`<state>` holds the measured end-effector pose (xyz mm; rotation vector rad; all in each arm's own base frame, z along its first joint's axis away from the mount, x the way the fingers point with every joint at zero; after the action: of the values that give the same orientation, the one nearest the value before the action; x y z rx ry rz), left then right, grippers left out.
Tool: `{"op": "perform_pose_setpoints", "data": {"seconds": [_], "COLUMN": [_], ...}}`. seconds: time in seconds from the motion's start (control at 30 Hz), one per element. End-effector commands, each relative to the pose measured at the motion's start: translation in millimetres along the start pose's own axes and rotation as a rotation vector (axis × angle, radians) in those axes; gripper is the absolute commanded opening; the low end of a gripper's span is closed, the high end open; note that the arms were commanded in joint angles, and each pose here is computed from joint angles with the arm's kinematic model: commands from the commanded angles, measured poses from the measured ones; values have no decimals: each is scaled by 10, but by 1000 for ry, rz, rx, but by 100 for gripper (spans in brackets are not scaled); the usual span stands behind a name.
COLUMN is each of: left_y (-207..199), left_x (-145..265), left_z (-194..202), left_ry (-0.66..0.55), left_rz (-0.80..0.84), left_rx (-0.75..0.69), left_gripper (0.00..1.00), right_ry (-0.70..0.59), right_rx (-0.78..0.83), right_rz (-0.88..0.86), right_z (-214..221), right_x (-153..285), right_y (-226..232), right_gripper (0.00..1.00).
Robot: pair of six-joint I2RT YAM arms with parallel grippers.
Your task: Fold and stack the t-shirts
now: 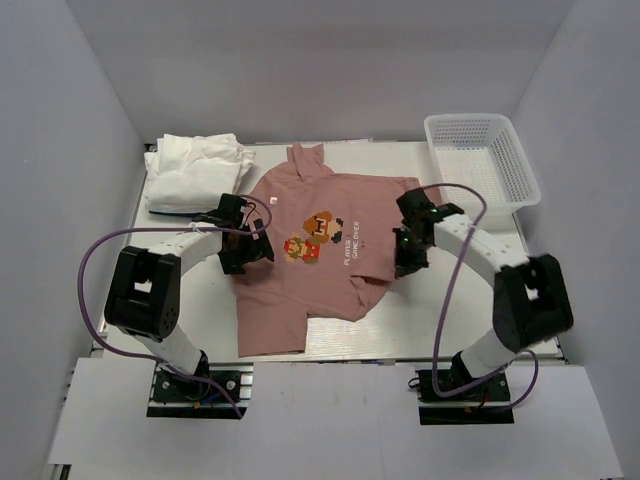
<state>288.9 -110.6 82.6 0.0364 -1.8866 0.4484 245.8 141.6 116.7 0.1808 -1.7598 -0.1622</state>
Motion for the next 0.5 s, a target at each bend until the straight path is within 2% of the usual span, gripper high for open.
{"op": "perform_pose_setpoints", "data": {"seconds": [0.0, 0.03, 0.07, 0.17, 0.2, 0.27, 0.33, 0.4, 0.47], "left_y": [20, 46, 75, 103, 116, 64, 51, 67, 67], "left_x": [-6, -2, 13, 26, 5, 45, 46, 52, 48], "left_z": [81, 97, 65, 111, 121, 59, 21, 37, 31], "left_ry": [30, 36, 30, 54, 62, 68, 69, 93, 101], "left_rz": [-2, -20, -37, -53, -57, -48, -47, -60, -65], "left_rx": [-3, -1, 7, 10, 1, -14, -43, -54, -62], "left_gripper": [100, 100, 100, 100, 100, 100, 100, 100, 100], "right_ry": [126, 117, 152, 140, 83, 70, 72, 74, 20], "right_rx": [-120, -207, -226, -330, -353, -440, -486, -531, -537], "right_rz": [286, 315, 380, 468, 405, 344, 270, 236, 234], "right_z": [526, 608, 737, 972, 1040, 1107, 1225, 1330, 1405], "right_x": [404, 471, 554, 856, 945, 970, 990, 968, 993], "right_y": [-496, -546, -632, -750, -727, -674, -632, -620, -675], "right_gripper": [0, 3, 9, 13, 13, 14, 30, 34, 39]}}
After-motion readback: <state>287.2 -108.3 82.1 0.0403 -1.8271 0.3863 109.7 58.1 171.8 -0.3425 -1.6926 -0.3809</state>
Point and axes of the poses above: each gripper's point midway between its finger pads, its own x axis back along the fingers, its own y axis along the line the jaws close on, z = x × y, the point moved 6 cm from there along x, back along the fingers
